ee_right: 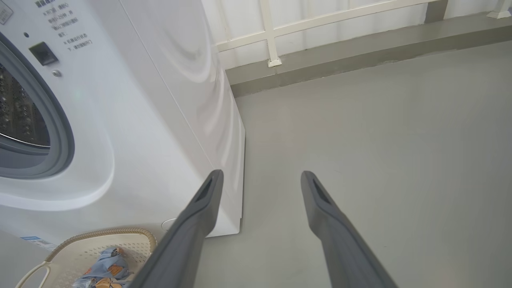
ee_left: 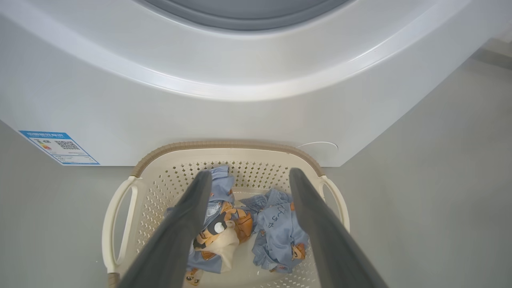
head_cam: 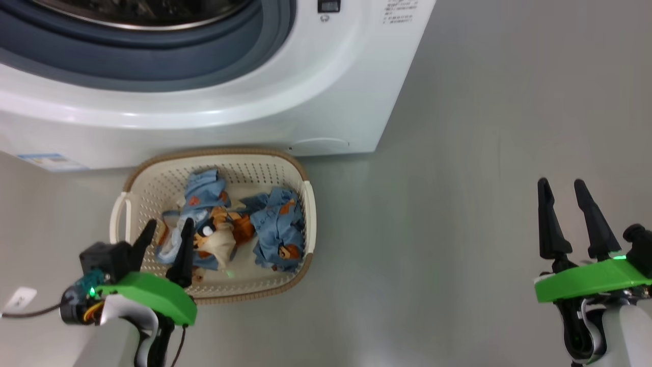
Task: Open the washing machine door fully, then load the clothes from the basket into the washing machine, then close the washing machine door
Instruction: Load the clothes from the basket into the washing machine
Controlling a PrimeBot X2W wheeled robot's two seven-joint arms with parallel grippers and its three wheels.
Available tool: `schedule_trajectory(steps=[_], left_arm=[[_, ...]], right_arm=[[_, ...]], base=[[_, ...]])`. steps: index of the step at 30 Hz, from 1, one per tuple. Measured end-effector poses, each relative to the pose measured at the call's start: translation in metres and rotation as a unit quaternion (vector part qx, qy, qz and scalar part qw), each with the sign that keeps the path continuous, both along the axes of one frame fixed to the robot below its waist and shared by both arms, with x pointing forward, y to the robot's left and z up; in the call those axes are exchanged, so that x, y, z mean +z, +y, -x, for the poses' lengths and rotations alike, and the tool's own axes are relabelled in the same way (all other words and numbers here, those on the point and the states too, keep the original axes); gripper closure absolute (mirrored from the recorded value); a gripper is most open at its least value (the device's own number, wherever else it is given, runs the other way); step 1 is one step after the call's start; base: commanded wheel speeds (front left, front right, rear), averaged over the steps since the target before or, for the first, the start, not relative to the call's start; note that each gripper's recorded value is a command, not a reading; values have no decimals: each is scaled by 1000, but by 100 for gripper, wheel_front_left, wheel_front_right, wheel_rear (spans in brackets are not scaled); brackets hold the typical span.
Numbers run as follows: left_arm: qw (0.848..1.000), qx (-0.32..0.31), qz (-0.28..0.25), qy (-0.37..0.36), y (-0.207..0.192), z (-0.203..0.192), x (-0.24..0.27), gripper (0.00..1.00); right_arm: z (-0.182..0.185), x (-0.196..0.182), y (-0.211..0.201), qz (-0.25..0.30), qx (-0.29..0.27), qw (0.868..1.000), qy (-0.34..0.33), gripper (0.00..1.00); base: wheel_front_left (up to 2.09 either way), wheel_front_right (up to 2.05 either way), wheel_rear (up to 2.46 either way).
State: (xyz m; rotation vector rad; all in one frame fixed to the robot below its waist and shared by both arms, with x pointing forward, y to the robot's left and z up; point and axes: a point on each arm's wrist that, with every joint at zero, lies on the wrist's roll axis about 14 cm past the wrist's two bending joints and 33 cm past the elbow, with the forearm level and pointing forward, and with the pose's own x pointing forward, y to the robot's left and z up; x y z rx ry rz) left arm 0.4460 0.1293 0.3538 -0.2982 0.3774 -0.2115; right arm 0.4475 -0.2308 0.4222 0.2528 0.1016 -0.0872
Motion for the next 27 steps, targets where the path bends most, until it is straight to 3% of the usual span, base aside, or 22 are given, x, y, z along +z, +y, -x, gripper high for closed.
schedule_trajectory(steps=[27], left_arm=[[983,-64,-71,157,2,-51,-148,0]], right_arm=[[-63,-78,26,-12,32,999,39,0]], base=[[0,0,0]])
